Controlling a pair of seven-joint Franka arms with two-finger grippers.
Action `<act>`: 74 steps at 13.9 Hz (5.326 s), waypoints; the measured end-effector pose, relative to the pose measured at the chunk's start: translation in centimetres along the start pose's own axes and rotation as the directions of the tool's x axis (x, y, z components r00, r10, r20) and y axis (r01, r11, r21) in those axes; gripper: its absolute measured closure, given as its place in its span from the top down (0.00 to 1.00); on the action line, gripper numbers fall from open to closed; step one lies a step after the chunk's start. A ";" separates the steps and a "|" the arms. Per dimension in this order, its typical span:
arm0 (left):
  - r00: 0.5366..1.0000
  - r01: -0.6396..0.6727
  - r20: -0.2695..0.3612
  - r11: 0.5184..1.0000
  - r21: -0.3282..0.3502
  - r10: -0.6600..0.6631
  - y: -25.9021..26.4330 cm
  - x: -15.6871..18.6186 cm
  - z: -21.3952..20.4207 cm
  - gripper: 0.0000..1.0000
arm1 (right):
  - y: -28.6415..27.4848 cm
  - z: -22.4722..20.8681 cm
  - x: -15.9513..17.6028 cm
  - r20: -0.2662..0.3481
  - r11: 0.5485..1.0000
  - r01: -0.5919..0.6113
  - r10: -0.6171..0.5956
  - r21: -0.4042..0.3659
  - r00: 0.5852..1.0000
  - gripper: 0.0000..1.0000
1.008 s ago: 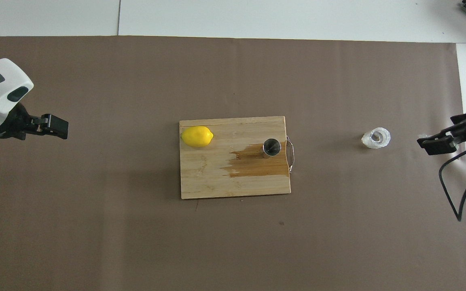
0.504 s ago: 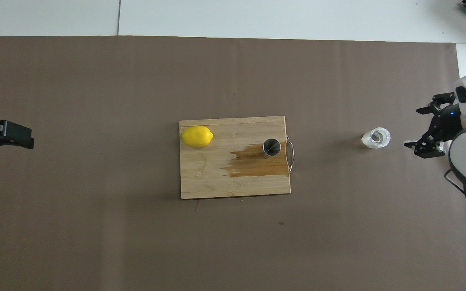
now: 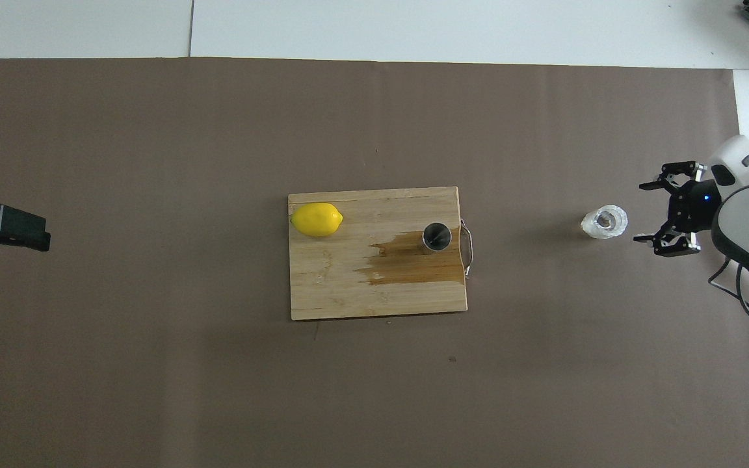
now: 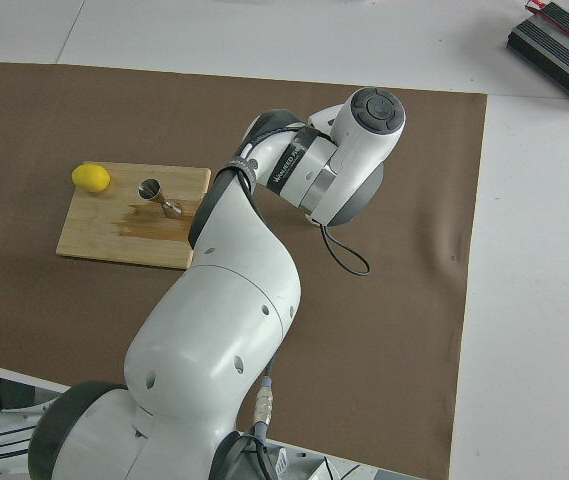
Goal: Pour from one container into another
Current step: 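Move the open right gripper toward the small clear cup, then close the right gripper around the small clear cup, then lift the clear cup with the right gripper and carry it above the metal cup, then tilt the clear cup with the right gripper to pour into the metal cup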
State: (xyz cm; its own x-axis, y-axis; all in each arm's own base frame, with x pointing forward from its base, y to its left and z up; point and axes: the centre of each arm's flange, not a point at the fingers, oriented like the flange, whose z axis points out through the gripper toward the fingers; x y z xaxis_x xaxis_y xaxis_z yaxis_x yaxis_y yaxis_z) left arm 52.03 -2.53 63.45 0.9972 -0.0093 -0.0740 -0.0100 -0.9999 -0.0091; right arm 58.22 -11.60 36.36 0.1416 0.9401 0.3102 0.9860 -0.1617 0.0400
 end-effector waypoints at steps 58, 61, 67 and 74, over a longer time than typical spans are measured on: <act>1.000 0.004 0.020 1.000 -0.019 -0.003 0.0 -0.2 0.6 1.00 | -11.4 6.3 38.3 0.590 0.941 0.338 -0.256 -0.031 0.766 0.50; 1.000 0.004 0.020 1.000 -0.019 -0.003 0.0 -0.2 0.6 1.00 | -11.8 6.6 38.1 0.601 0.940 0.339 -0.251 -0.035 0.759 0.50; 1.000 0.004 0.020 1.000 -0.019 -0.004 0.0 -0.2 0.6 1.00 | -12.0 6.6 38.5 0.626 0.935 0.347 -0.229 -0.072 0.745 0.50; 1.000 0.004 0.020 1.000 -0.019 -0.004 0.0 -0.2 0.6 1.00 | -12.3 6.6 38.9 0.629 0.937 0.338 -0.207 -0.094 0.750 0.50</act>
State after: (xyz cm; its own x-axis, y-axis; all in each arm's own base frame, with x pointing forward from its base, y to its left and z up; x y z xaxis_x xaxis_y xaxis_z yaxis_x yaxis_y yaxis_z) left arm 51.78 -2.48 62.87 0.9956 -0.0055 -0.0940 -0.0046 -0.9999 0.0090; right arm 52.18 28.95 41.67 -0.0430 0.9269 -0.3729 0.9630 0.1379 0.2316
